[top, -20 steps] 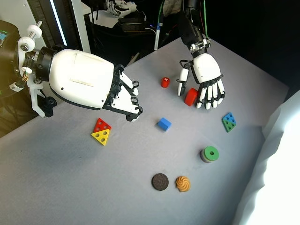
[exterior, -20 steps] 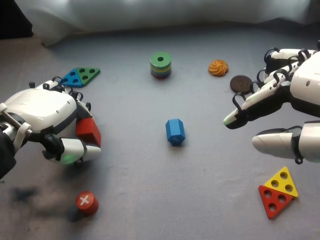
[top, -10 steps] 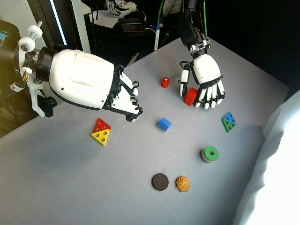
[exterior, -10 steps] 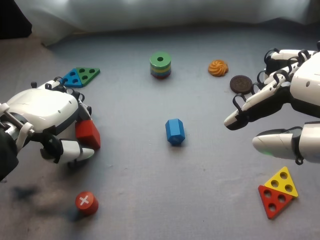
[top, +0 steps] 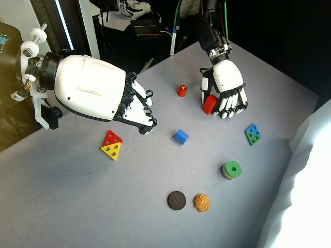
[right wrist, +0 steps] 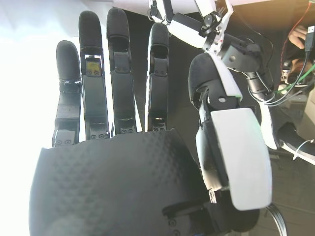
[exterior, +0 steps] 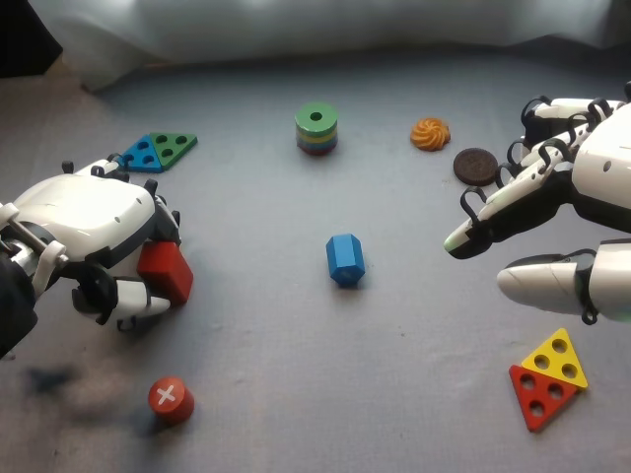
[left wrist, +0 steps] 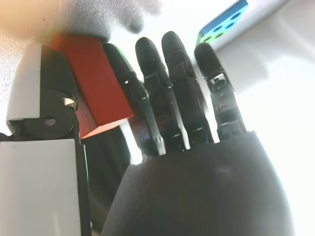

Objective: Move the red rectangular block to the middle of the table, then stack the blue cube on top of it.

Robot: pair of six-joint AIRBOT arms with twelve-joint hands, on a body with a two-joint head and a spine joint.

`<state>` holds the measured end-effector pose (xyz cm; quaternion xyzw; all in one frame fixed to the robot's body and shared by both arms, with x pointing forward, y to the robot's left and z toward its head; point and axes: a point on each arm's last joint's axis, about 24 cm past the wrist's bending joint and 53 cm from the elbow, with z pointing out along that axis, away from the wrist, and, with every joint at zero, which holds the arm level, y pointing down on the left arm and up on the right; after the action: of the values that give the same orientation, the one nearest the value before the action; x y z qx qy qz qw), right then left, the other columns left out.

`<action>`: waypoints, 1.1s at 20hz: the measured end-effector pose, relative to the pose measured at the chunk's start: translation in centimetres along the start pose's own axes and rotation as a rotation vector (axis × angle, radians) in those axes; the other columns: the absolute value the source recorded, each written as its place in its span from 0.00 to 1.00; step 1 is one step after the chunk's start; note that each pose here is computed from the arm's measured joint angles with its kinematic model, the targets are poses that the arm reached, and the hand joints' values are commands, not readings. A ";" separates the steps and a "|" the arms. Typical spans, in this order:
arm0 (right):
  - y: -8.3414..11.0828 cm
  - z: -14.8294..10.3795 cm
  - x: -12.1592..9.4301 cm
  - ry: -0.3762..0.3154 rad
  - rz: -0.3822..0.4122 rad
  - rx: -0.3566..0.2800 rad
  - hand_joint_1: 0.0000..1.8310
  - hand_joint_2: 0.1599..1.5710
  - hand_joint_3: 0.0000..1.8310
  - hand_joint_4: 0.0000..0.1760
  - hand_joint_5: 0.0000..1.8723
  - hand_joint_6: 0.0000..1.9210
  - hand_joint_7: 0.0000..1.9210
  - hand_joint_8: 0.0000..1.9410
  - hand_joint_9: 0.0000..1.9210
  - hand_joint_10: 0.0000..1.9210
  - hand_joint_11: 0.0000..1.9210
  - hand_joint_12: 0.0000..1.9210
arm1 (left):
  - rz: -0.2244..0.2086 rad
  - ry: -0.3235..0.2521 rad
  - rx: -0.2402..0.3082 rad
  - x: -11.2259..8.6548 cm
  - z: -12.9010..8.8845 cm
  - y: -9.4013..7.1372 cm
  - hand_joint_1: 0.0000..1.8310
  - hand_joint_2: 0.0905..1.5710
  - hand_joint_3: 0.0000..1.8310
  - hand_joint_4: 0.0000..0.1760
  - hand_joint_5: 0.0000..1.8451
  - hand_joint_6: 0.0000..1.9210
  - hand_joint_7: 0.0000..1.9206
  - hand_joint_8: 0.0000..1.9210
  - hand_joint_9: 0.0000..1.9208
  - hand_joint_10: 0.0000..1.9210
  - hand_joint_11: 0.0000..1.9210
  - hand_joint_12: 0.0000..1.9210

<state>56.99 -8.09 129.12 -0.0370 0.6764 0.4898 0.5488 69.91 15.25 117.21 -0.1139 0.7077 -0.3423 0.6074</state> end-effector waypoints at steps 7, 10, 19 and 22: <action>0.1 0.0 0.1 0.003 0.001 -0.002 0.15 0.84 0.00 0.00 0.40 0.01 0.44 0.01 0.30 0.29 0.07 0.72 | -0.021 0.000 -0.020 -0.2 0.2 -0.2 0.63 0.65 0.00 0.00 0.60 0.41 0.41 0.00 0.33 0.00 0.01 0.57; 0.1 0.0 0.2 0.003 0.001 -0.002 0.14 0.84 0.00 0.00 0.40 0.01 0.44 0.01 0.30 0.29 0.07 0.72 | -0.048 0.003 -0.024 0.0 0.3 -1.2 0.63 0.65 0.00 0.00 0.60 0.40 0.41 0.00 0.33 0.00 0.00 0.57; 0.1 0.0 0.2 0.005 0.001 -0.001 0.15 0.84 0.00 0.00 0.40 0.01 0.44 0.01 0.30 0.30 0.08 0.72 | -0.103 -0.015 -0.015 -0.9 0.7 -6.0 0.64 0.65 0.00 0.00 0.60 0.41 0.41 0.00 0.33 0.00 0.02 0.57; 0.1 0.0 0.2 0.005 0.001 -0.001 0.15 0.84 0.00 0.00 0.41 0.01 0.45 0.01 0.30 0.31 0.08 0.72 | -0.123 -0.029 -0.009 -1.2 1.2 -7.5 0.64 0.65 0.00 0.00 0.60 0.41 0.41 0.00 0.32 0.00 0.01 0.58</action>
<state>56.86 -7.95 129.04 -0.0380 0.6776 0.4903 0.5468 69.44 9.99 122.75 -0.1650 0.6922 -0.3741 0.5947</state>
